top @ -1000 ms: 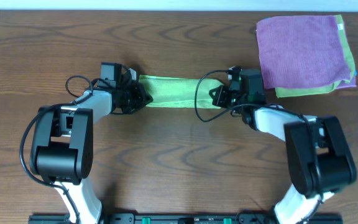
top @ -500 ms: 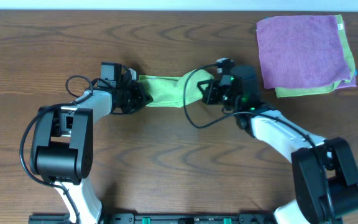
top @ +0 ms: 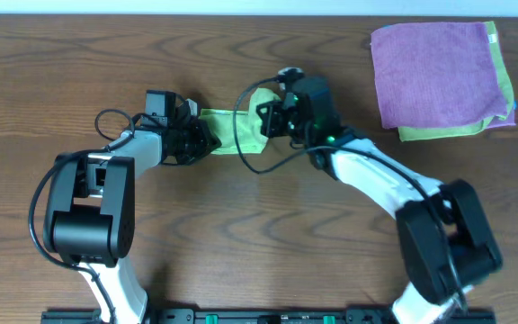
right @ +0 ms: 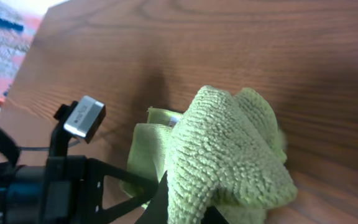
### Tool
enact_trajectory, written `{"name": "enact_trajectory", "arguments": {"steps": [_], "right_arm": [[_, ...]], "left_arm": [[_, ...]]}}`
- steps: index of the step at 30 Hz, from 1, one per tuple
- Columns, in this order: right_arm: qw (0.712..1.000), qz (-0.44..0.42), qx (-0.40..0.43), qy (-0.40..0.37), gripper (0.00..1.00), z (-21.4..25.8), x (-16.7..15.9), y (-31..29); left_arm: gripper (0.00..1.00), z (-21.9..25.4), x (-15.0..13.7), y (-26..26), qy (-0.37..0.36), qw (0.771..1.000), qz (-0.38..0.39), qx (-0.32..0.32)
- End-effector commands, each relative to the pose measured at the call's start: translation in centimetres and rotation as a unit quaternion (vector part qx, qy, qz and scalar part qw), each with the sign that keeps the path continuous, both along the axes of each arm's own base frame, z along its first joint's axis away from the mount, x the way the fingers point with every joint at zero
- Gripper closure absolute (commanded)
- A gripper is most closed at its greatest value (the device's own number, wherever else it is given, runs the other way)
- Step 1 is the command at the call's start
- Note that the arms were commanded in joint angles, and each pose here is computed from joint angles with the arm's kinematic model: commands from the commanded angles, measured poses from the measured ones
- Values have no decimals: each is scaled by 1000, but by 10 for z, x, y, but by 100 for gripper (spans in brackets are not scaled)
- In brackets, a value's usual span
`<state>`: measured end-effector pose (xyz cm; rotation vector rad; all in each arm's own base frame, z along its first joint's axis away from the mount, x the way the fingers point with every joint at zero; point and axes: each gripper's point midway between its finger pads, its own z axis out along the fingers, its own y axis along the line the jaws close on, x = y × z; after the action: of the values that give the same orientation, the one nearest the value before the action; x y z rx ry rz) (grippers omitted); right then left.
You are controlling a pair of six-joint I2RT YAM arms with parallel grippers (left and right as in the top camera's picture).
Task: Fold the cloth
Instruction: 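Lift the strip's right end and fold it left toward the left gripper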
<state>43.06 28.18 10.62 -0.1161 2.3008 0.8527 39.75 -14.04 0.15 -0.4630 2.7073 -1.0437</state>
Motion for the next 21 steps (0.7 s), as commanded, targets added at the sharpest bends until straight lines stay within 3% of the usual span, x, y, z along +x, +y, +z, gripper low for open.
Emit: {"name": "enact_trajectory", "arguments": {"steps": [1,12,21], "right_arm": [[1000,22,-11,-7,99,-5,2,23],[997,66,-26,-4,99,-17,-9,64],[997,62,-33,-8,99,-19,-7,64]], "left_arm": [[95,-1,1,4,0,1000,2,4],[94,17,3,1,-17,1000,-3,-10],[94,67,17,19,-82,996,16,-11]]}}
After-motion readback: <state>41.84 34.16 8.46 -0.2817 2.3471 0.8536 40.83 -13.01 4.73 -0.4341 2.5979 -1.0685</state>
